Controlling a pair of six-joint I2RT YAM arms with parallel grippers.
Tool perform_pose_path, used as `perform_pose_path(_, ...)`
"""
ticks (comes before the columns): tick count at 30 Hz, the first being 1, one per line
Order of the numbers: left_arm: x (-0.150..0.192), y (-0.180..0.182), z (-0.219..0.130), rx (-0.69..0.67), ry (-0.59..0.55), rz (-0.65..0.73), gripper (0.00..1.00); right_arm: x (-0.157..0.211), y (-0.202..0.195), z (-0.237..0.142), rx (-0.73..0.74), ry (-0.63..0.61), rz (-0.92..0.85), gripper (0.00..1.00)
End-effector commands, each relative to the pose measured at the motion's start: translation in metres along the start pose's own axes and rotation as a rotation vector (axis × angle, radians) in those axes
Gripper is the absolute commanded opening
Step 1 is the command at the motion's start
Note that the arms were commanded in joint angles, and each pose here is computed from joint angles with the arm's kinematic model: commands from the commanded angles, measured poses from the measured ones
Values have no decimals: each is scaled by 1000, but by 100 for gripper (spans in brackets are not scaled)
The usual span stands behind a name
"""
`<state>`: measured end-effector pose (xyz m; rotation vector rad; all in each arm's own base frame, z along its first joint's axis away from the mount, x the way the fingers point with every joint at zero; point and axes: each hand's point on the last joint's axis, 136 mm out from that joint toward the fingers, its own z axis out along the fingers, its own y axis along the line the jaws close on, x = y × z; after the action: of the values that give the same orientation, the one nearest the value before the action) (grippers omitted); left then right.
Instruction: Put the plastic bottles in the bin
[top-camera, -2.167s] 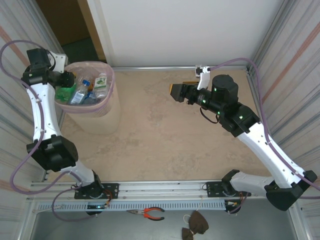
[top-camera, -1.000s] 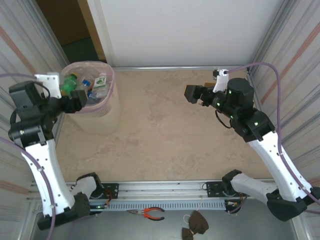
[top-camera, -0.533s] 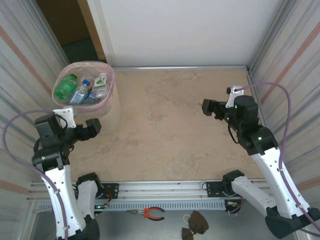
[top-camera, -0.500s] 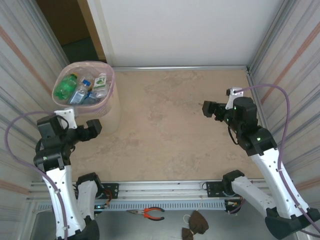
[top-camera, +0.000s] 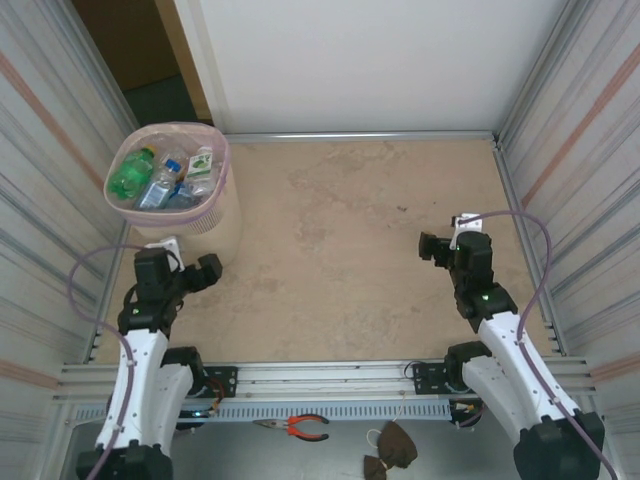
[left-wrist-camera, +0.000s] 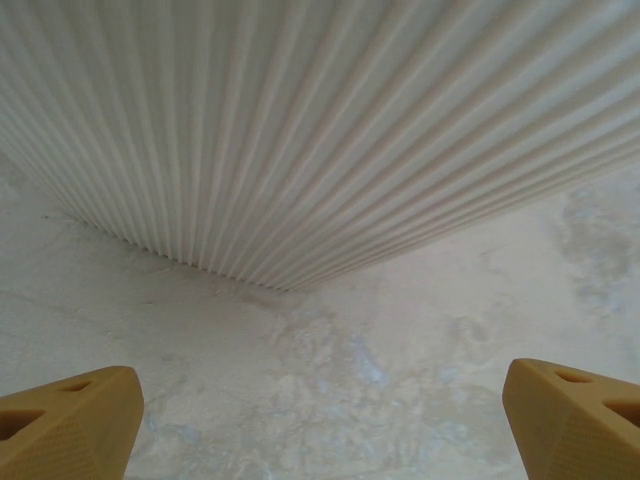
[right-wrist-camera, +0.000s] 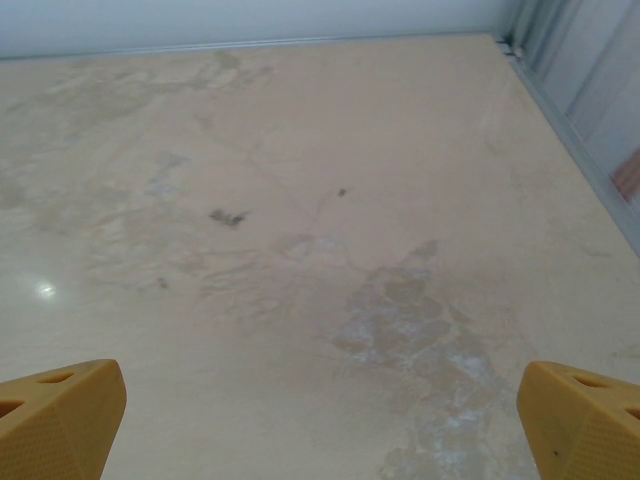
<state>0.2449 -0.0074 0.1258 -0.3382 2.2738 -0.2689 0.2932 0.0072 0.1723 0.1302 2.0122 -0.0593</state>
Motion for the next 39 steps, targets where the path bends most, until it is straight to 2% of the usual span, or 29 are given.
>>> perform_pose_path(1,-34,5,14,-100,-176,51,94,-25,-7,9,5,-166,33,99)
perform_pose_path(8,-57,-18,40,-159,-218,321,99,-1,-35,44,63,-138,68,99)
perform_pose_path(12,-69,-23,57,-148,-308,414,99,8,-41,64,62,-119,105,100)
perform_pose_path(19,-85,-23,86,1,-410,388,99,10,-31,94,11,-130,92,100)
perform_pose_path(28,-74,-21,117,157,-367,383,99,37,-18,126,-59,-59,64,97)
perform_pose_path(32,-71,-24,127,175,-375,407,99,38,-14,133,-50,-28,40,99)
perform_pose_path(35,-66,-29,131,183,-326,433,99,38,-14,132,-53,-27,40,99)
perform_pose_path(39,-67,-30,136,128,-315,449,99,38,-14,133,-53,-26,41,99)
